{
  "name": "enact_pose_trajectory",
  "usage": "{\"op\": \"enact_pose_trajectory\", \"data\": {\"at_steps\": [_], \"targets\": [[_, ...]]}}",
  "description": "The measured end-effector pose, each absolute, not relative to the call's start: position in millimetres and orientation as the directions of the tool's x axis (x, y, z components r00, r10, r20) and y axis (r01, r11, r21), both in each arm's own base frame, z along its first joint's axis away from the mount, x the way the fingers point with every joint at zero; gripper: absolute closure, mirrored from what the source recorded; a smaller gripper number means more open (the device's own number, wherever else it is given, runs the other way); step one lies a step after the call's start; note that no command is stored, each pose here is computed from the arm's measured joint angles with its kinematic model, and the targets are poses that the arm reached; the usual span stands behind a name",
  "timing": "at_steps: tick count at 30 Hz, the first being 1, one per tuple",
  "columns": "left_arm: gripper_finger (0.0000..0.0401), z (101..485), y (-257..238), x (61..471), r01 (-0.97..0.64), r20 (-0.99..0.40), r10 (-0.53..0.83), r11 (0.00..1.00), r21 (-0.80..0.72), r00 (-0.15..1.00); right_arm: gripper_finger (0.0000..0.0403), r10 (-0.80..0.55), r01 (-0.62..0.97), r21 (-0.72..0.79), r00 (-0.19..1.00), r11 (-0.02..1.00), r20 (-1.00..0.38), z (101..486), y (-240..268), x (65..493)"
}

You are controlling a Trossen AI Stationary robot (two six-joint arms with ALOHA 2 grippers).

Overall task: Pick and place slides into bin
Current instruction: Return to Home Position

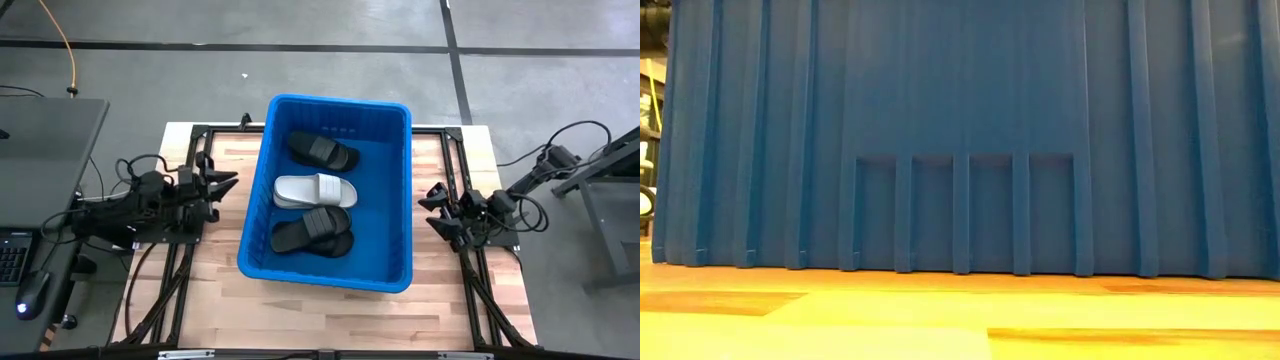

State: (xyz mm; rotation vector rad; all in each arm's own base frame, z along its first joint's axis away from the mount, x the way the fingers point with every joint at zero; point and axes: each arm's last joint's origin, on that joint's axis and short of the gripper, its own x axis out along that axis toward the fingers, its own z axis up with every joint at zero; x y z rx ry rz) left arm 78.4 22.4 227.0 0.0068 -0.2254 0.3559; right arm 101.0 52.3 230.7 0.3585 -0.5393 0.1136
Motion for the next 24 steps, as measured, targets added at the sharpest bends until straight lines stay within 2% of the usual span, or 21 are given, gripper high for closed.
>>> {"op": "enact_pose_trajectory", "data": {"at_steps": [2, 8, 12, 19, 24], "targets": [[0.0327, 226, 23, 79, -0.365, 0.215, 0.367, 0.930, -0.048, 0.905, 0.0164, 0.003, -0.191, 0.309, 0.853, 0.932, 0.521, 223, 49, 97], [0.0327, 227, 23, 78, -0.344, 0.221, 0.357, 0.934, -0.094, 0.908, 0.0164, -0.024, -0.186, 0.298, 0.813, 0.936, 0.582, 230, 41, 85], [0.0327, 232, 23, 77, -0.343, 0.270, 0.357, 0.934, -0.100, 0.894, 0.0164, -0.087, -0.131, 0.355, 0.840, 0.926, 0.536, 228, 36, 81], [0.0327, 228, 24, 78, -0.389, 0.232, 0.395, 0.918, -0.074, 0.889, 0.0164, -0.077, -0.118, 0.376, 0.882, 0.919, 0.465, 218, 32, 75], [0.0327, 217, 25, 79, -0.435, 0.121, 0.438, 0.899, -0.047, 0.891, 0.0164, -0.096, -0.068, 0.317, 0.874, 0.946, 0.475, 219, 29, 72]]}}
